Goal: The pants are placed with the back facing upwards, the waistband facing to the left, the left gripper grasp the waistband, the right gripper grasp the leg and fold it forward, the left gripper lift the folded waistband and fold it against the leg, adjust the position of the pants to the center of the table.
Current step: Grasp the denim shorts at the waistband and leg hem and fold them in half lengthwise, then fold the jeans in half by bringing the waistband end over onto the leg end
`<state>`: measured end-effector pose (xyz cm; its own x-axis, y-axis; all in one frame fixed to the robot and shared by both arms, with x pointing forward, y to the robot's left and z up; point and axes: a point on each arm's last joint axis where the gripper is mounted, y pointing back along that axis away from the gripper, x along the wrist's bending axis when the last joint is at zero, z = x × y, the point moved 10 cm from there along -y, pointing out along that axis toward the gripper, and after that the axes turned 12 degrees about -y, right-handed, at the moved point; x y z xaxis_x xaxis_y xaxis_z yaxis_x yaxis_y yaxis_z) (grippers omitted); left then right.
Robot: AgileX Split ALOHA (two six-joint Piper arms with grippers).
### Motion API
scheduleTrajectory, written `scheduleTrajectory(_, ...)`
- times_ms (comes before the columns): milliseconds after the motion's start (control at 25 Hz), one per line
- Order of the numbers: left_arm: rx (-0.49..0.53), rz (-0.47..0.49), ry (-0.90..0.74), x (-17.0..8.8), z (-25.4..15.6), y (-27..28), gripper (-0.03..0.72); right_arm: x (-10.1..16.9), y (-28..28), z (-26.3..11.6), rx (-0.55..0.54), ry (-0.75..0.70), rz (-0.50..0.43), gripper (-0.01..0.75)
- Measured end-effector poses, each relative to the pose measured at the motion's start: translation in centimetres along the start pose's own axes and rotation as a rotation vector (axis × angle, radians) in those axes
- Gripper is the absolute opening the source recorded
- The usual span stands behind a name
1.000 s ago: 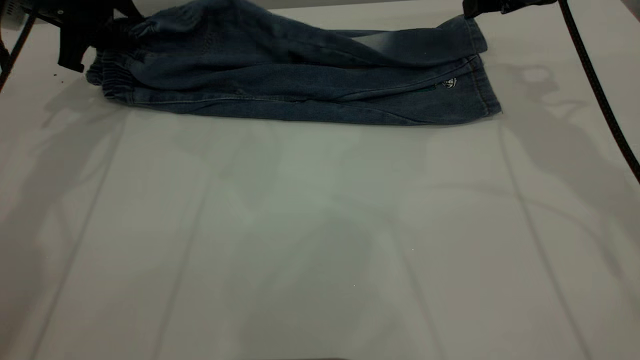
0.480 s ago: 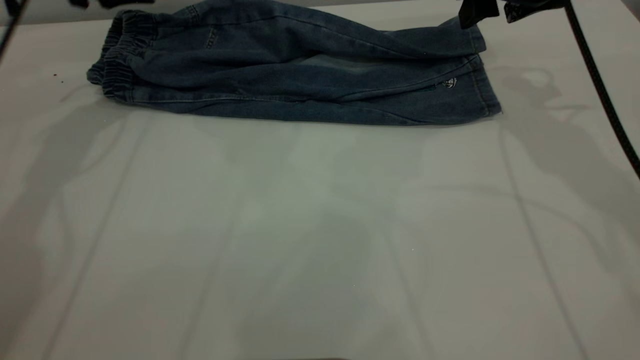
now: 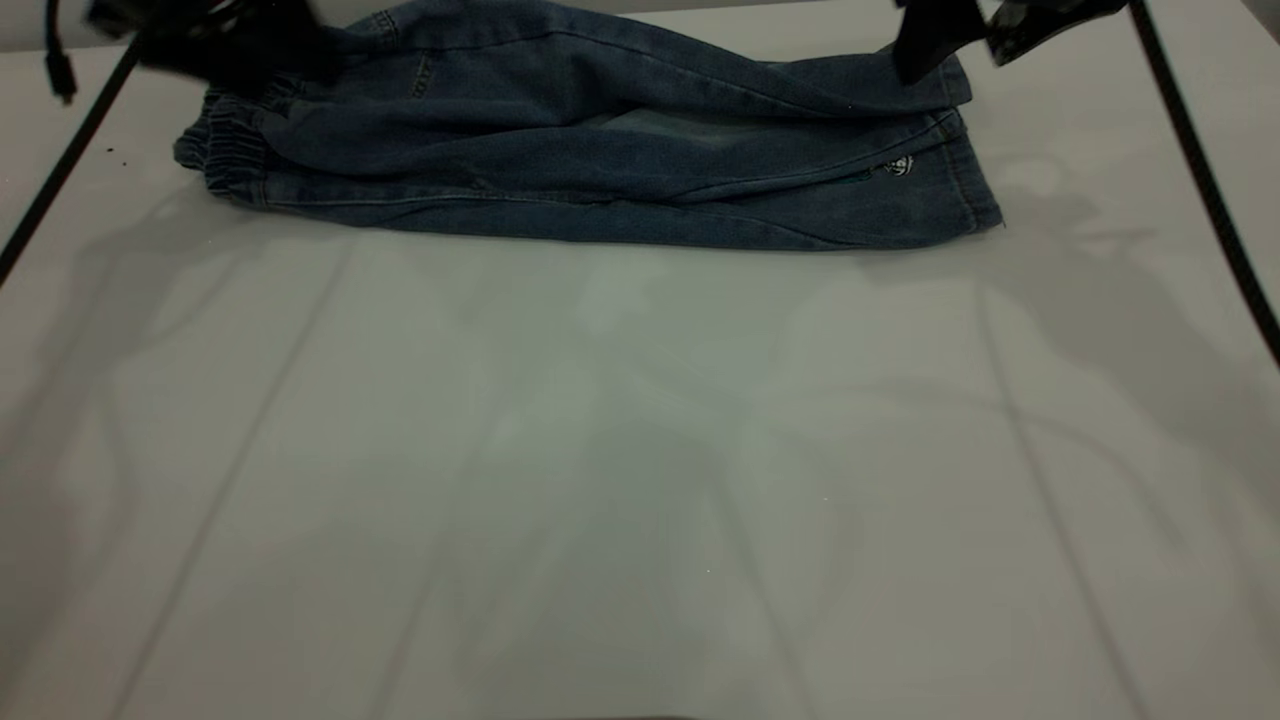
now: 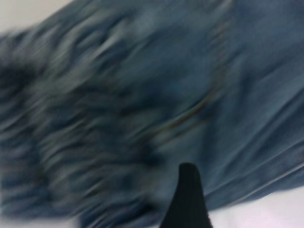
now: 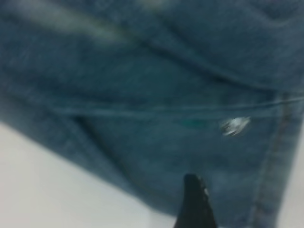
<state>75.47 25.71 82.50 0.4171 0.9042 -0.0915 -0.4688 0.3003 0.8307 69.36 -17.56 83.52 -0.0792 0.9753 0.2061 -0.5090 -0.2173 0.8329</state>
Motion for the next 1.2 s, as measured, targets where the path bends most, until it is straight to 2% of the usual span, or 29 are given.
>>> scheduleTrajectory(240, 0.093, 0.121, 0.015, 4.0, -1.4, 1.5, 0.533, 3.4, -0.1, -0.8, 0.016, 0.064, 0.041, 0.435)
scheduleTrajectory(520, 0.041, 0.176, 0.029, 5.7, 0.5, 1.4, 0.533, 6.9, 0.3, -0.4, 0.001, 0.111, 0.088, 0.435)
scheduleTrajectory(920, 0.015, 0.196, 0.061, 7.4, 0.5, -2.5, 0.533, 7.6, 0.4, -1.0, 0.030, 0.090, 0.108, 0.435)
scheduleTrajectory(1200, 0.002, 0.166, 0.150, 7.5, -0.7, -5.7, 0.533, 7.7, 0.4, 0.1, -0.021, 0.071, 0.112, 0.435)
